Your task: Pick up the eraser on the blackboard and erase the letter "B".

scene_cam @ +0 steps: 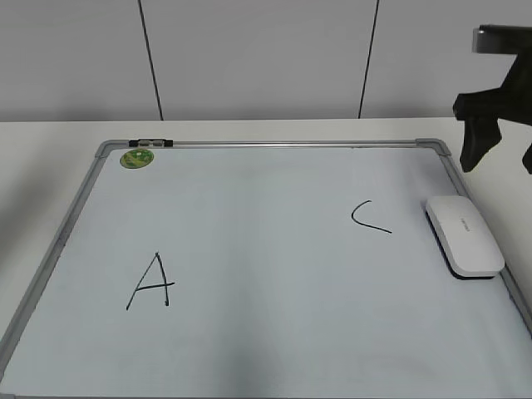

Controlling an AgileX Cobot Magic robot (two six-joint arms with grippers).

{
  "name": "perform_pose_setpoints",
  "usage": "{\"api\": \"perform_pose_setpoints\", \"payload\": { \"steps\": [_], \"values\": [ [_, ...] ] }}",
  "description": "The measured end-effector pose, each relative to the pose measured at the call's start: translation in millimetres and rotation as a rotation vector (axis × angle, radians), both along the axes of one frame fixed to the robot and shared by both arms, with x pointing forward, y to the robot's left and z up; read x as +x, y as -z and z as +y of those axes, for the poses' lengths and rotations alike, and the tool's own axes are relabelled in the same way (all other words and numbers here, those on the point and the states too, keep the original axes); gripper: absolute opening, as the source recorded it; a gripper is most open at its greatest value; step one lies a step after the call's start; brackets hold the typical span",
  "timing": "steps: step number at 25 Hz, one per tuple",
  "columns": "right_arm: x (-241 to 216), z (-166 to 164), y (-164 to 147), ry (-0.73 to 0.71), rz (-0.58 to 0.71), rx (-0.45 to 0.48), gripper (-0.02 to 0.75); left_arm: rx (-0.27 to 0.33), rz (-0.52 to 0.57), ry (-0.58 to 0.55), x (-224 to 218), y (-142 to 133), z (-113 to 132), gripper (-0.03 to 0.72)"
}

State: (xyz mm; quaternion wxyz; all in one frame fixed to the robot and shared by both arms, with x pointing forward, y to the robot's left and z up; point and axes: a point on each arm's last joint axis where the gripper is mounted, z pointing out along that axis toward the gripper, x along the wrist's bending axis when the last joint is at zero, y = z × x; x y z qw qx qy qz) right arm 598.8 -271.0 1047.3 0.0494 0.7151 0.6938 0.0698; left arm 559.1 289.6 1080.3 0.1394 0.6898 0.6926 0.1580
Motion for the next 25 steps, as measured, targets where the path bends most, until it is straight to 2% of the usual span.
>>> {"api": "perform_pose_setpoints", "payload": {
  "steps": [2, 6, 9, 12, 25],
  "values": [
    [-13, 10, -19, -0.023, -0.053, 0.006, 0.592, -0.001, -0.025, 0.001, -25, -7, 1, 0.514],
    [-42, 29, -33, -0.057, -0.147, 0.031, 0.589, -0.005, -0.084, -0.001, -71, -19, 4, 0.514],
    [-65, 34, -32, -0.078, -0.181, 0.038, 0.589, -0.009, -0.158, 0.004, -105, -32, 4, 0.514],
    [-91, 31, -21, -0.087, -0.173, 0.032, 0.589, -0.015, -0.205, 0.015, -138, -32, 4, 0.515],
    [-236, -1, -20, -0.086, -0.365, 0.057, 0.588, -0.040, -0.317, 0.057, -260, 6, 8, 0.514]
  ]
}}
